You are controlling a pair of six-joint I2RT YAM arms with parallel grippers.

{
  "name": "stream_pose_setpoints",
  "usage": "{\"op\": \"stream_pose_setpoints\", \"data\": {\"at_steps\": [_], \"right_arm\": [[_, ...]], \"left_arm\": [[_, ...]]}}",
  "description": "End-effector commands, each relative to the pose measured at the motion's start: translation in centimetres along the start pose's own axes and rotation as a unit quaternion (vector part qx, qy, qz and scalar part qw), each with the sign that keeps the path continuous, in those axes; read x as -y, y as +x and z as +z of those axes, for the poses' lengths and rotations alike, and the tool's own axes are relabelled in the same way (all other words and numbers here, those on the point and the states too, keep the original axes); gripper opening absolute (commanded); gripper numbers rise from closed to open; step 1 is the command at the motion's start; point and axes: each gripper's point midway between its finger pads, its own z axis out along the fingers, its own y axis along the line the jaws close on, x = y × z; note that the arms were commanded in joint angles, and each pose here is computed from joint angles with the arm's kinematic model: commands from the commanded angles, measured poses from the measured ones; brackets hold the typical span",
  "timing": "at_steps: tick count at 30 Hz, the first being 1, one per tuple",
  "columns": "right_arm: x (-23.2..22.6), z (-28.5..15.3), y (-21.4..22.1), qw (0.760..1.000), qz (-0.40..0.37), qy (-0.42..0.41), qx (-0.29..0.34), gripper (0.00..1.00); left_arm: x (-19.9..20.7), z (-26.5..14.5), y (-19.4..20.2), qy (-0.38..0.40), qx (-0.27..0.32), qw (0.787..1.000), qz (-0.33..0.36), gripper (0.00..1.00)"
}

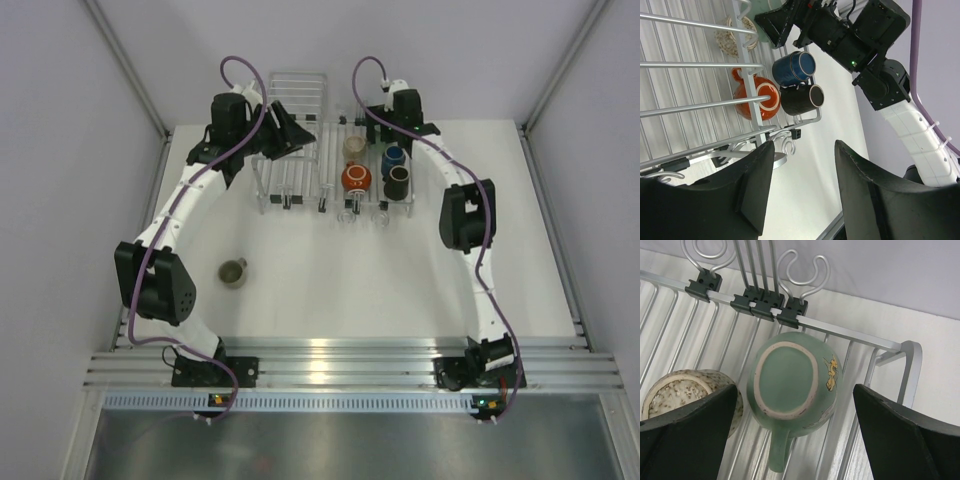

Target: Load the cups into the dish rack

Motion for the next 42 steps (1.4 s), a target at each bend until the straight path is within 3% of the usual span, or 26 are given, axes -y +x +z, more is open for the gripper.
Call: {"op": "stream_pose_setpoints", "data": {"at_steps": [1, 15, 24, 27, 33, 36, 38, 42], "right_arm": [[1.6, -1.9, -2.2, 0.999, 0.018, 0.029, 0.02, 0.99], [2.5, -8.1, -15.4, 0.974, 0.074, 0.016, 0.215, 0.99], [3.1, -12.0, -16.8, 0.97, 0.084, 0.014, 0.227, 0.99], [3.1, -13.1, -16.3, 0.97, 0.084, 0.013, 0.229, 0.99], [2.8, -16.0, -14.4, 0.972, 0.083, 0.012, 0.219, 0.99], [3.3, -18.2, -14.1, 0.972, 0.072, 0.03, 0.22, 0.99], [3.4, -19.9, -14.1, 0.972, 0.07, 0.031, 0.223, 0.99], [4.6, -22.2, -13.7, 0.97, 0.076, 0.042, 0.227, 0.99]], "left_arm": [[1.7, -1.6, -1.7, 0.015, 0.033, 0.999, 0.029, 0.57], [0.6, -4.0, -2.7, -0.033, 0.084, 0.99, 0.108, 0.61], [2.9, -9.2, -1.6, -0.03, 0.122, 0.975, 0.182, 0.64], [2.3, -10.7, 0.1, -0.049, 0.128, 0.973, 0.184, 0.64], [-3.2, -11.0, 7.8, -0.157, 0.064, 0.975, 0.143, 0.63], [-6.4, -11.4, 10.9, -0.233, 0.052, 0.964, 0.114, 0.65], [-9.2, -12.5, 13.2, -0.313, 0.041, 0.943, 0.105, 0.68], [-13.2, -13.5, 16.8, -0.395, 0.003, 0.915, 0.081, 0.68]]}}
